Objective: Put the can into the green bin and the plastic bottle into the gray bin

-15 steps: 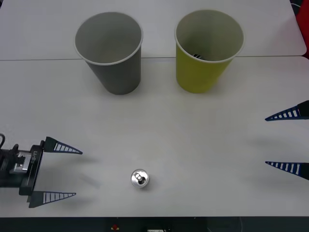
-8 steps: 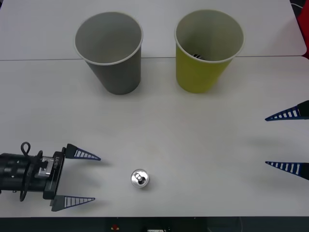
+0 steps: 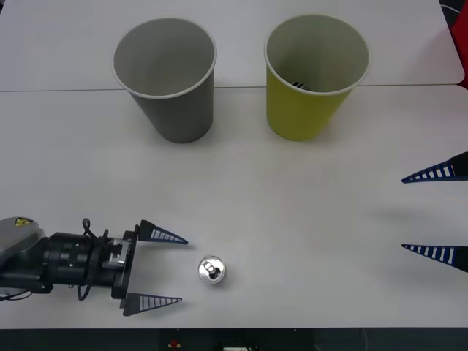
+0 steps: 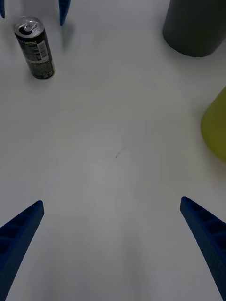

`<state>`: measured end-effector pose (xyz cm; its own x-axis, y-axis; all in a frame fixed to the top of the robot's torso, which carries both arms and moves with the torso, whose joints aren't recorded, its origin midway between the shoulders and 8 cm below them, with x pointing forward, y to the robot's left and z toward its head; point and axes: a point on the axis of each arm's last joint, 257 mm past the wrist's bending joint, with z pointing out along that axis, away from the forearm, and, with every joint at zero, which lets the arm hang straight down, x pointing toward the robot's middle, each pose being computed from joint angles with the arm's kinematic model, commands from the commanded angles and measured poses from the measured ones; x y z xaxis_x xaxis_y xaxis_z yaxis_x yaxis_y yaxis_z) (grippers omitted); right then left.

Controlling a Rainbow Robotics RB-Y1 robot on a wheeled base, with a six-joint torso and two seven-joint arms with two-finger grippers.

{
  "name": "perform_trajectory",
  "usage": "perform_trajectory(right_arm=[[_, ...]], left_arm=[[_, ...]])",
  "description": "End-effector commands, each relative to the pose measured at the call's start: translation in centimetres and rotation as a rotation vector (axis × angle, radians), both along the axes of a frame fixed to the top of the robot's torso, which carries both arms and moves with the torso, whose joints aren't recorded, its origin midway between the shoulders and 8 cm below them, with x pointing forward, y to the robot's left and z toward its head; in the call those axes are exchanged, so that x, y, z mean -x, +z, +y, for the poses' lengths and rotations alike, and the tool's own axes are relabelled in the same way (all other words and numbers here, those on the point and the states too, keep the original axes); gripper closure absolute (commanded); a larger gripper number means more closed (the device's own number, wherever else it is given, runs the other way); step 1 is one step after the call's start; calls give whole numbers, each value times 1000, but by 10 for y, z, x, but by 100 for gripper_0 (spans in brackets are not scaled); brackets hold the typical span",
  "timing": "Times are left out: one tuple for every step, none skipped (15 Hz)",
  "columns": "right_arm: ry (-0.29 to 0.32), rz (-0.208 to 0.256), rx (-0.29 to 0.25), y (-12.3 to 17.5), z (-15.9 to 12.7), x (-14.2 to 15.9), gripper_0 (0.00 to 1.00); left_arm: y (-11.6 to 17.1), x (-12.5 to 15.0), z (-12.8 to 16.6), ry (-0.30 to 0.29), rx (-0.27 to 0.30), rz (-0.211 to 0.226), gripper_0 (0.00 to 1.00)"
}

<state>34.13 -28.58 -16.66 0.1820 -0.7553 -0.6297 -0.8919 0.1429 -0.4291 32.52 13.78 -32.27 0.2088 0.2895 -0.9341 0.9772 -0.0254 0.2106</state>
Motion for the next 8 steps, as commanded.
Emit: perform_trajectory(right_arm=[[0,0,0,0,0,0,0],[0,0,0,0,0,0,0],[0,0,0,0,0,0,0],[0,0,0,0,0,0,0],[0,0,0,0,0,0,0],[0,0,0,0,0,0,0],[0,0,0,0,0,0,0],[0,0,0,0,0,0,0]], left_arm=[[-3,-6,-19,-9,-2,-30,0],[-4,-7,-23,-12,-4,-38,0],[-7,-8,-30,-13,-5,-45,0],[-7,-9,-37,-14,0,-50,0],[-9,-8,-45,-21,1,-51,0],[-9,-8,-51,-25,7,-54,0],[-10,-7,-58,-29,11,-55,0],[-11,-6,-64,-33,15,-57,0]])
